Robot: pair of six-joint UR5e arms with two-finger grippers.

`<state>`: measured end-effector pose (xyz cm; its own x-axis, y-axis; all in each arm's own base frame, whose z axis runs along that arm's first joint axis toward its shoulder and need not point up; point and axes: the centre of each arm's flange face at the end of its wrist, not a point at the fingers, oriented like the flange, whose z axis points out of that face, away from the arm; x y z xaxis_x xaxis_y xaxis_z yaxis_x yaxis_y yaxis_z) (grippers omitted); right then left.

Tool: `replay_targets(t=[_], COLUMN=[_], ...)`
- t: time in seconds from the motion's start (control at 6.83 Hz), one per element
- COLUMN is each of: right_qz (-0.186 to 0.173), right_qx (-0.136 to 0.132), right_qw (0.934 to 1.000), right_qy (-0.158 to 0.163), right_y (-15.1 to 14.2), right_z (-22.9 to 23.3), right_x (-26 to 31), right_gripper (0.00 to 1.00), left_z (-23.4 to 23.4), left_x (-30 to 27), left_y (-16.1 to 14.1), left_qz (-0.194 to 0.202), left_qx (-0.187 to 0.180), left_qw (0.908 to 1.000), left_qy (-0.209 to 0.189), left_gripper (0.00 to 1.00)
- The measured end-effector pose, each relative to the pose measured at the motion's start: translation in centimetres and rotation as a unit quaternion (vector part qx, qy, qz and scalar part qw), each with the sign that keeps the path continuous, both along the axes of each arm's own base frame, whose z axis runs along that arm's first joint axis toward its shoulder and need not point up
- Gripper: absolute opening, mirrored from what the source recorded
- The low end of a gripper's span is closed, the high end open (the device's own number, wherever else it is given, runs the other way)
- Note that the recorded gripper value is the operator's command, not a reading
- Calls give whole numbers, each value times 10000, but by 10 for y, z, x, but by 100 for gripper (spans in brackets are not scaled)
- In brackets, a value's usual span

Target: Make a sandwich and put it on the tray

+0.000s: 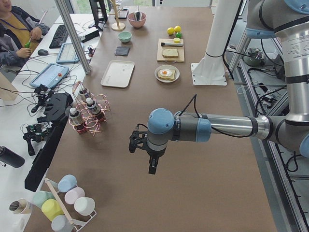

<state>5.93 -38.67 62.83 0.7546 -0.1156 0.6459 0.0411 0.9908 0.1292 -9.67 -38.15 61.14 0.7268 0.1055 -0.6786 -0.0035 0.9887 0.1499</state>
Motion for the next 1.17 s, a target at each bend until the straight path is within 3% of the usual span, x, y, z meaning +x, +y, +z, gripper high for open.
replay_targets(t=[0.29, 1.17], right_qz=[-6, -36], right_qx=[-90, -191], right_qw=[10000, 9998], right_qy=[-22, -35], right_y=[-1, 1], right_z=[-2, -2], right_x=[-1, -2], right_gripper=[100, 100], left_z=[-7, 4], left_x=[1, 4], left_y=[5, 15], left_qz=[8, -65], left_qx=[54, -250], left_qw=[10000, 9997], left_qy=[-4, 15], left_gripper=[97, 97])
